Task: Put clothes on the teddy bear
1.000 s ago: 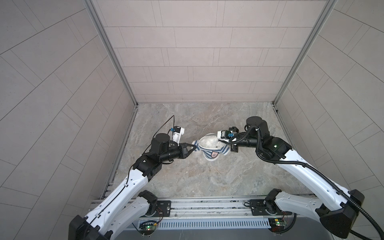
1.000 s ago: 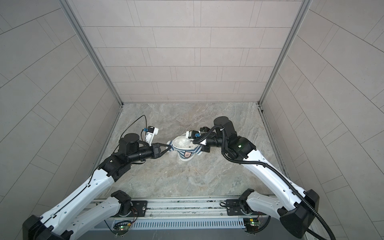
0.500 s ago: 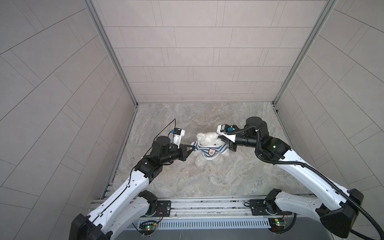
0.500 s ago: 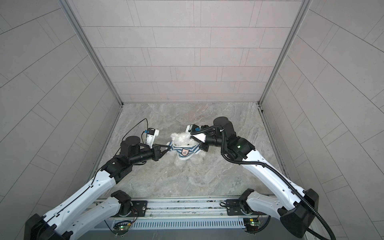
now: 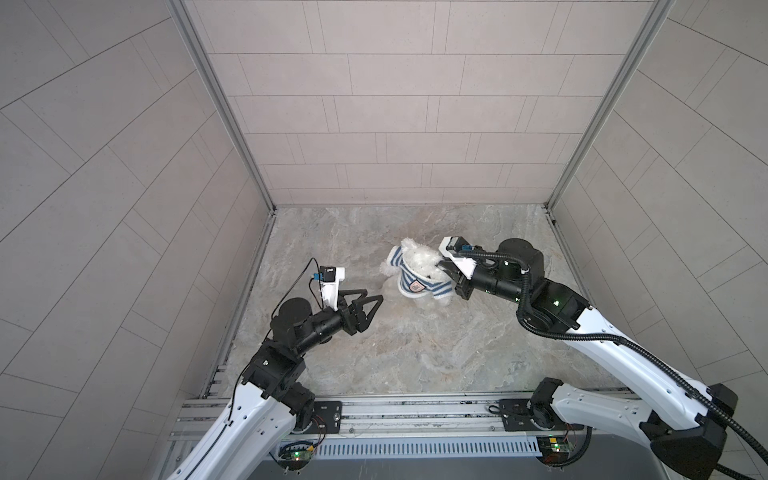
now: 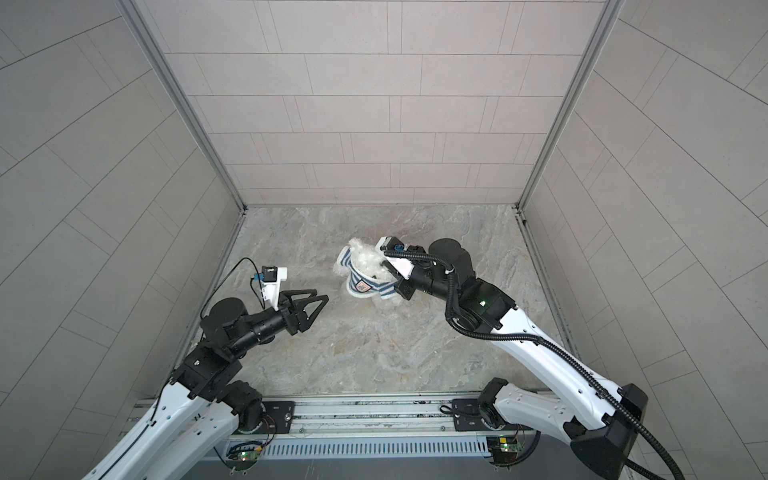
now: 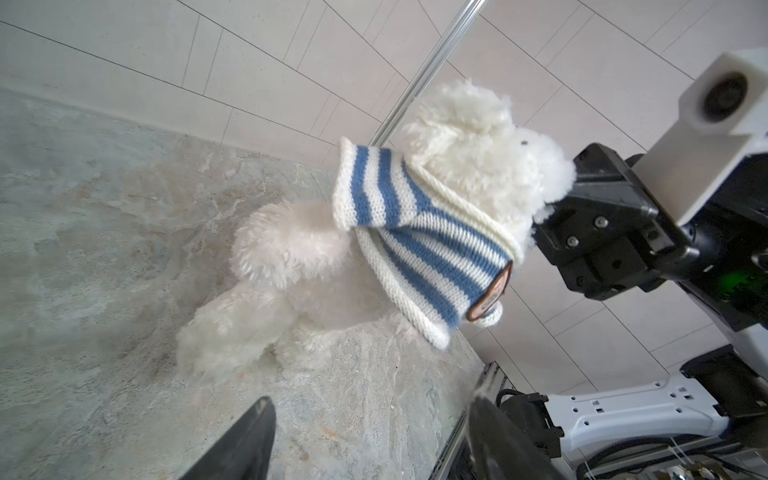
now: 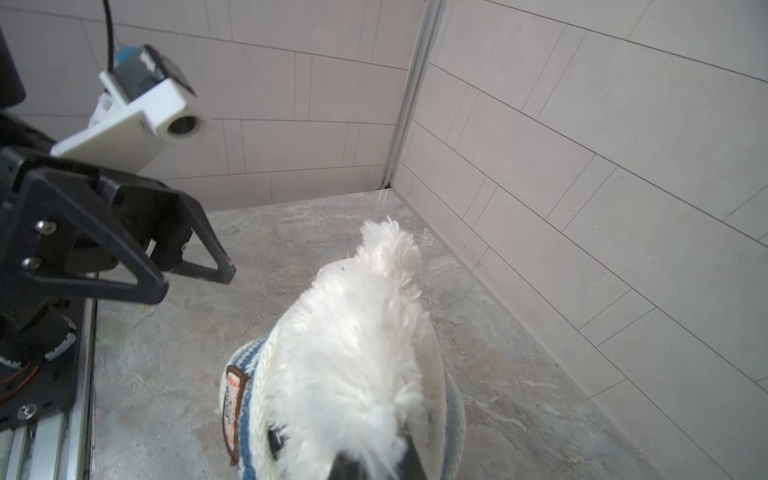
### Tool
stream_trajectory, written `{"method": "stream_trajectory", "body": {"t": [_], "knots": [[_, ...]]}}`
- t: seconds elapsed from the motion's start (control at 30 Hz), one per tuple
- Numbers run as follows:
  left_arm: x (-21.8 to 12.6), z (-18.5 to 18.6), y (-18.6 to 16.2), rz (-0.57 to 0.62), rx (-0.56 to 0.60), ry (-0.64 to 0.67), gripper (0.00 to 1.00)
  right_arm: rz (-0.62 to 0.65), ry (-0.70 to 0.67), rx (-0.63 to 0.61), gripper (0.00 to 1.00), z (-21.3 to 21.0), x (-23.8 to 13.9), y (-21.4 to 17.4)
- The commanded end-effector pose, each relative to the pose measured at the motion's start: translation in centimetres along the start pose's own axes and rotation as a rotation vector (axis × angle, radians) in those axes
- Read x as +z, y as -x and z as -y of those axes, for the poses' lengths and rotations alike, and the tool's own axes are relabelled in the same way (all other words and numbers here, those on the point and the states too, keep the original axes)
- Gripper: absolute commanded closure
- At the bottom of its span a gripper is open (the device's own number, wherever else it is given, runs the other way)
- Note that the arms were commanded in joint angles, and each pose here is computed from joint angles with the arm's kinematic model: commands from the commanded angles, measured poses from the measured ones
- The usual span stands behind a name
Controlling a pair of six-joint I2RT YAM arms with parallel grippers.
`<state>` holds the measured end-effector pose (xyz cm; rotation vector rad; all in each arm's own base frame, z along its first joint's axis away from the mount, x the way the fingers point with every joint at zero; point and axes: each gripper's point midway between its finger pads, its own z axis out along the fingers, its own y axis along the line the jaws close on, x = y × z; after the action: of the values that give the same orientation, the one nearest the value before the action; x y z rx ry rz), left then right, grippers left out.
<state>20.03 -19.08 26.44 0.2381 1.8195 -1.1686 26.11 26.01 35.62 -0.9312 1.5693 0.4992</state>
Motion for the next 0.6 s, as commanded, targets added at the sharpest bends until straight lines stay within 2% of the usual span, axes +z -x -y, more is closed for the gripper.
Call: {"method": "stream_trajectory", "body": {"t": [0.0, 0.13, 0.23, 0.57], "knots": [[0.6, 2.7, 1.3, 0.08, -0.061, -0.142, 0.21, 0.167, -0.103, 0.198, 1.0, 1.7, -1.2, 4.0], [1.4, 3.4, 3.1, 0.185, -0.173, -0.238, 0.26, 0.186, -0.145, 0.315, 1.0, 1.7, -0.6, 3.9], [1.5, 4.0, 4.1, 0.237, -0.214, -0.293, 0.29, 0.17, -0.158, 0.366, 1.0, 1.5, 0.0, 3.4], [2.5, 2.8, 4.4, 0.248, -0.11, -0.19, 0.4, 0.182, -0.151, 0.466, 1.0, 1.1, 0.4, 3.4]]}}
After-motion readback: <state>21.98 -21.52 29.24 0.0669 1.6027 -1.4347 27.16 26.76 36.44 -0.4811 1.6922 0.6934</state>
